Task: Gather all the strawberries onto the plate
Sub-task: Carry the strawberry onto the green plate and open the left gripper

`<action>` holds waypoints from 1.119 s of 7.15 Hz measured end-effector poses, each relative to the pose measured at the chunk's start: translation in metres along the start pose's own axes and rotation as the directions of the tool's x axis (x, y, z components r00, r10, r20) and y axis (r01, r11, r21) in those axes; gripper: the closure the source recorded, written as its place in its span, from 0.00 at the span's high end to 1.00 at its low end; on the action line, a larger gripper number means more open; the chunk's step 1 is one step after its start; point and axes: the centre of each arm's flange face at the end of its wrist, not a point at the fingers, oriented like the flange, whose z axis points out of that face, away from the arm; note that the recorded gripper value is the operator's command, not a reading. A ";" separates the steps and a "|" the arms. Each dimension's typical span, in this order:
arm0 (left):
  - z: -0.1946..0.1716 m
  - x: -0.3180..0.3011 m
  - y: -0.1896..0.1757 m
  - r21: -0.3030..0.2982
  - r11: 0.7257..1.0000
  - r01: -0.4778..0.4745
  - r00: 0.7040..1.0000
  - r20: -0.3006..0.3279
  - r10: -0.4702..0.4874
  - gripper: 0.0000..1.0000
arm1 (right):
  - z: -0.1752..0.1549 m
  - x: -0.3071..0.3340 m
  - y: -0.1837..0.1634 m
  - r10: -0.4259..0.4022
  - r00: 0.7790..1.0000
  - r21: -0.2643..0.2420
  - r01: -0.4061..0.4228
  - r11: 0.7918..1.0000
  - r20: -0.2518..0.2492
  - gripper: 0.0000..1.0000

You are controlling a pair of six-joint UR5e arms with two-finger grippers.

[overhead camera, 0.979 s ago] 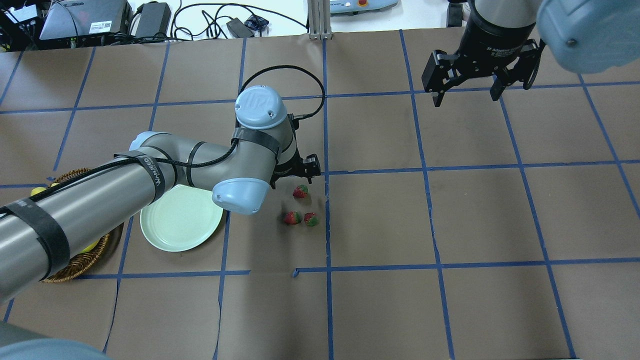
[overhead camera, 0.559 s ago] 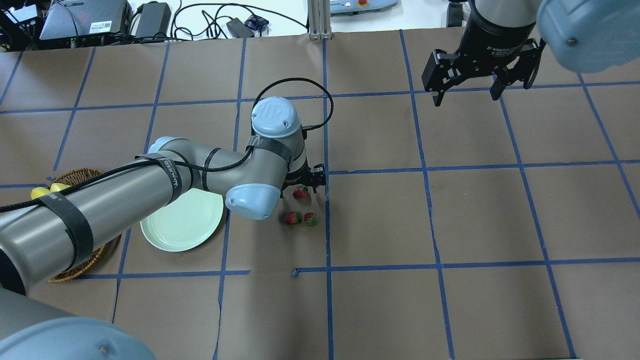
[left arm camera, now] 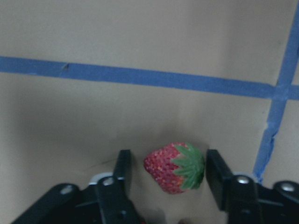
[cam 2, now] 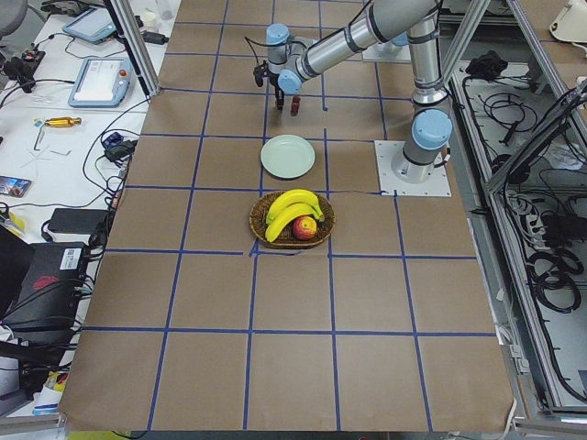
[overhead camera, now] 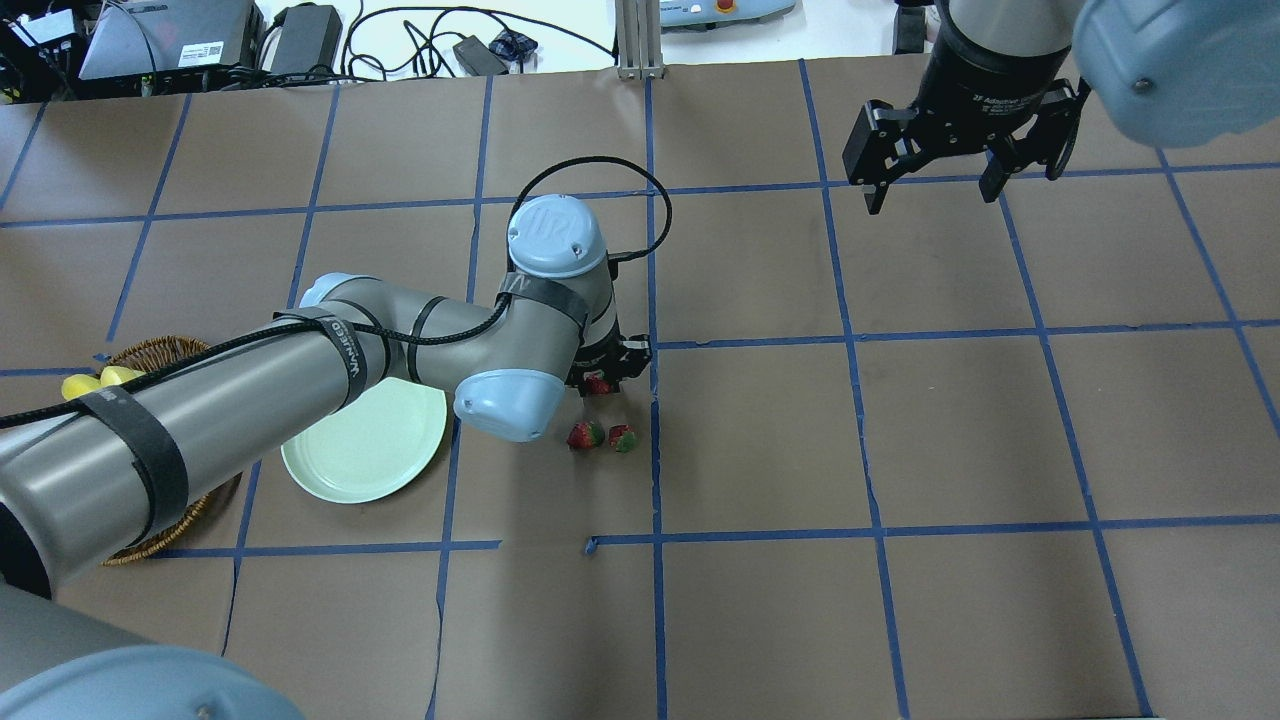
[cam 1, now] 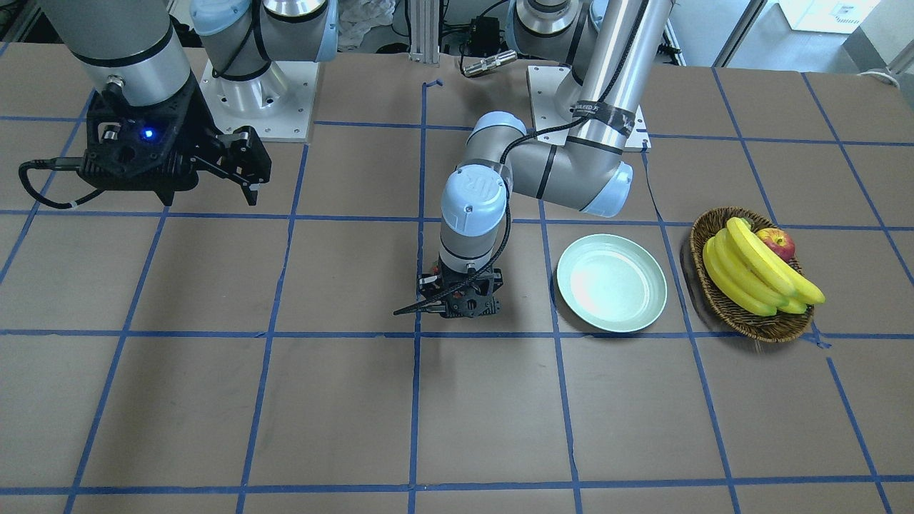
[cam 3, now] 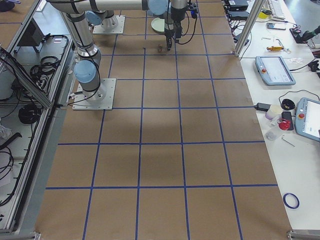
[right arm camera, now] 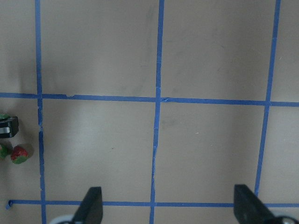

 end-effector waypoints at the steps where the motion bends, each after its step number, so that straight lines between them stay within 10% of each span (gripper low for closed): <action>1: -0.016 -0.005 0.000 0.020 0.999 -0.031 0.999 0.020 0.031 0.12 | 0.000 0.000 0.000 0.000 1.000 -0.001 0.000 1.000 0.000 1.00; 7: -0.022 -0.191 0.014 -0.119 0.974 -0.193 0.973 0.102 0.206 0.14 | 0.003 0.000 0.000 0.000 1.000 -0.006 0.000 1.000 -0.001 1.00; 8: -0.020 -0.216 0.010 -0.132 0.970 -0.205 0.972 0.093 0.218 0.58 | 0.003 0.000 0.000 0.000 1.000 -0.007 0.000 1.000 -0.001 1.00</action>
